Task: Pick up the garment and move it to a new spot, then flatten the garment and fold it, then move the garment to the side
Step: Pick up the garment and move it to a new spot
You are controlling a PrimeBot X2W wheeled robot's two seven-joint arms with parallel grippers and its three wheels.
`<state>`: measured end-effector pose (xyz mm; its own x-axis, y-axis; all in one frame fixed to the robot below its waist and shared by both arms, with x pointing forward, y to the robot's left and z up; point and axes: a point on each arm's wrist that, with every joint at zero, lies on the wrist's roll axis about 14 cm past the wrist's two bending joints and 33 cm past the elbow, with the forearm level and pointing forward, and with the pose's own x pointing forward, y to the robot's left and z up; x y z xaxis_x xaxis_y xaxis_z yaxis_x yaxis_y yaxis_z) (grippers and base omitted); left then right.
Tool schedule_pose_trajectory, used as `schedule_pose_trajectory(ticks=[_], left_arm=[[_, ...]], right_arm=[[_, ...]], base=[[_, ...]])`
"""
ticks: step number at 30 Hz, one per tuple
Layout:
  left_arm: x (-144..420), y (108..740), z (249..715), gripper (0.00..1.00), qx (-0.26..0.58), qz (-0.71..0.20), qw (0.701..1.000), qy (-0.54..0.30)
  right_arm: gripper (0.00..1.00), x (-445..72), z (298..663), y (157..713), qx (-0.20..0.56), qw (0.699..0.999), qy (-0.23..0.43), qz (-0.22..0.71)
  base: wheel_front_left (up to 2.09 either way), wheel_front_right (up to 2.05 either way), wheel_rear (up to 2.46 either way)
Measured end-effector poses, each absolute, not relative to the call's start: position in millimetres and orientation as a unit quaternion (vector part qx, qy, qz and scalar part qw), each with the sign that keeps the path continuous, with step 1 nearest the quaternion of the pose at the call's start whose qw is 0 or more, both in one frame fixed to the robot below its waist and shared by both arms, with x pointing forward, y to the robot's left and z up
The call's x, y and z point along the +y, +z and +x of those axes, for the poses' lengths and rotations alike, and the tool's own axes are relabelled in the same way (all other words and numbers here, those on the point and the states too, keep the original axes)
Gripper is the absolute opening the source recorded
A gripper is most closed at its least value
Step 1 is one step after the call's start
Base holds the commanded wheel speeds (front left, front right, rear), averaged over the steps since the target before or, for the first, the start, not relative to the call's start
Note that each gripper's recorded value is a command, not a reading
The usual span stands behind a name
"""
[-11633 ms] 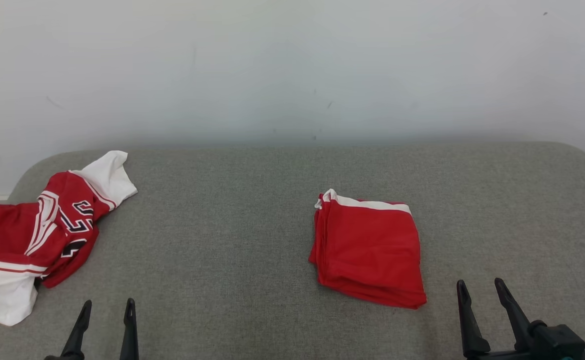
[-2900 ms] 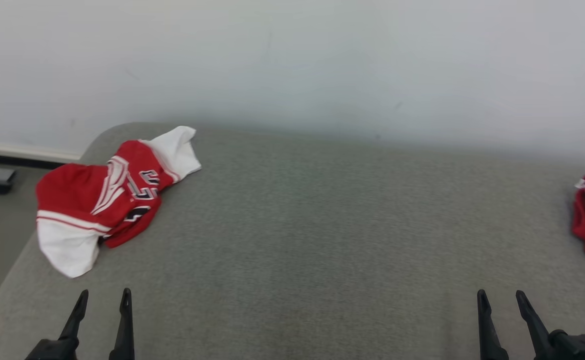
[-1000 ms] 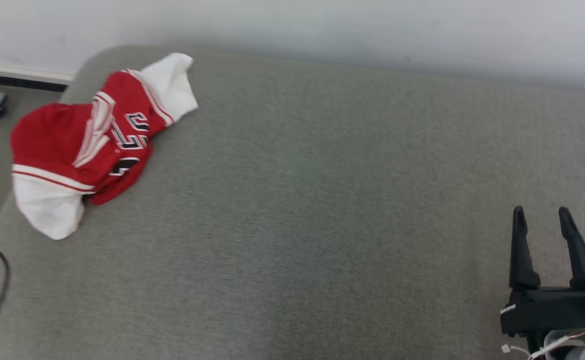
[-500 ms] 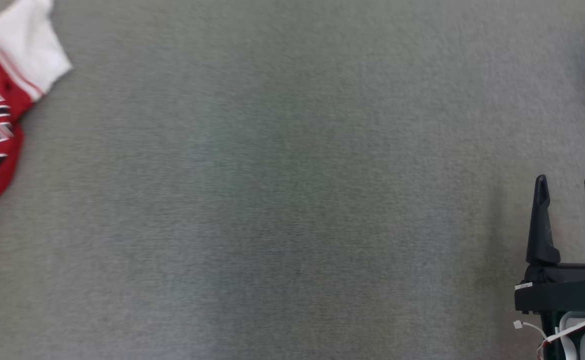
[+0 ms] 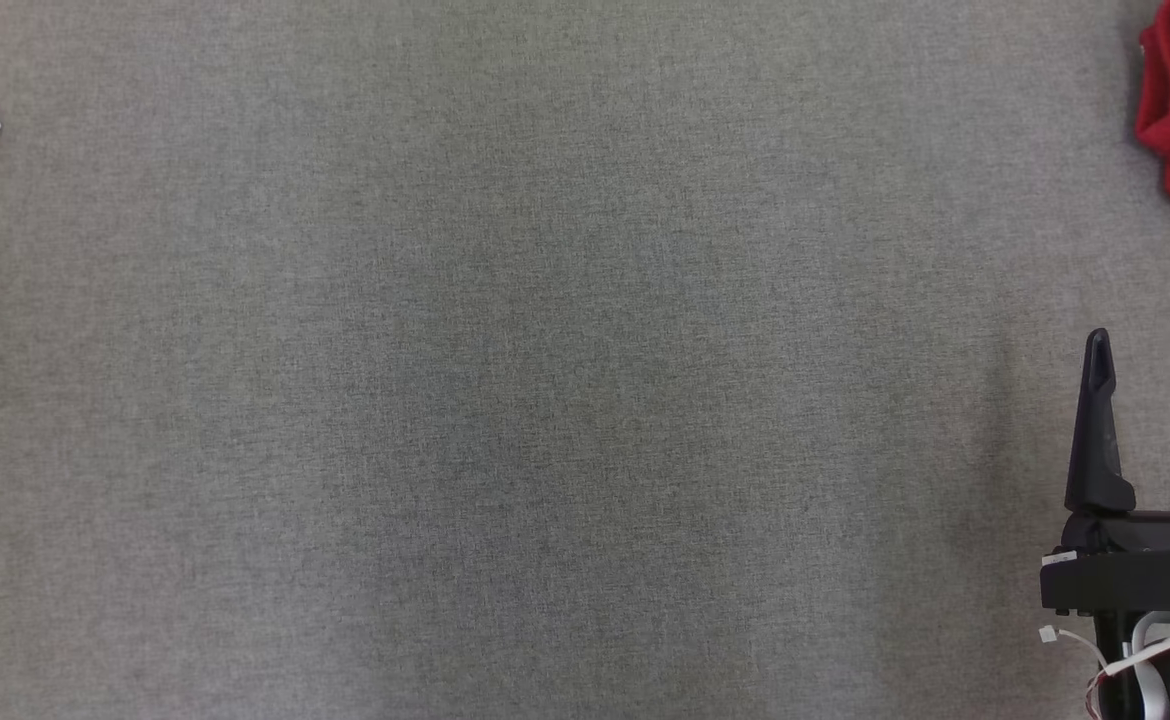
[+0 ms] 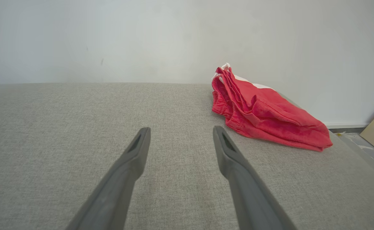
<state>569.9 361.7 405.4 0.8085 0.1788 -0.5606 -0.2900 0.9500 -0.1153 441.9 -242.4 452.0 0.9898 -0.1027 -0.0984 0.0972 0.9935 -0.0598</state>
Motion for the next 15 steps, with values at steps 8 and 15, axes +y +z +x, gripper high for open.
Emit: schedule_pose_trajectory(ticks=[8, 15], left_arm=[[355, 375, 547, 1.00, 0.375, -0.126, 0.909, 0.132], [359, 398, 559, 0.00, 0.304, -0.093, 0.939, 0.132]], right_arm=[[1.00, -244, 440, 458, 0.050, 0.997, -0.052, -0.030], [1.00, -244, 439, 464, 0.043, 0.997, -0.052, -0.031]], base=[[0.00, 0.00, 0.00], [0.00, 0.00, 0.00]])
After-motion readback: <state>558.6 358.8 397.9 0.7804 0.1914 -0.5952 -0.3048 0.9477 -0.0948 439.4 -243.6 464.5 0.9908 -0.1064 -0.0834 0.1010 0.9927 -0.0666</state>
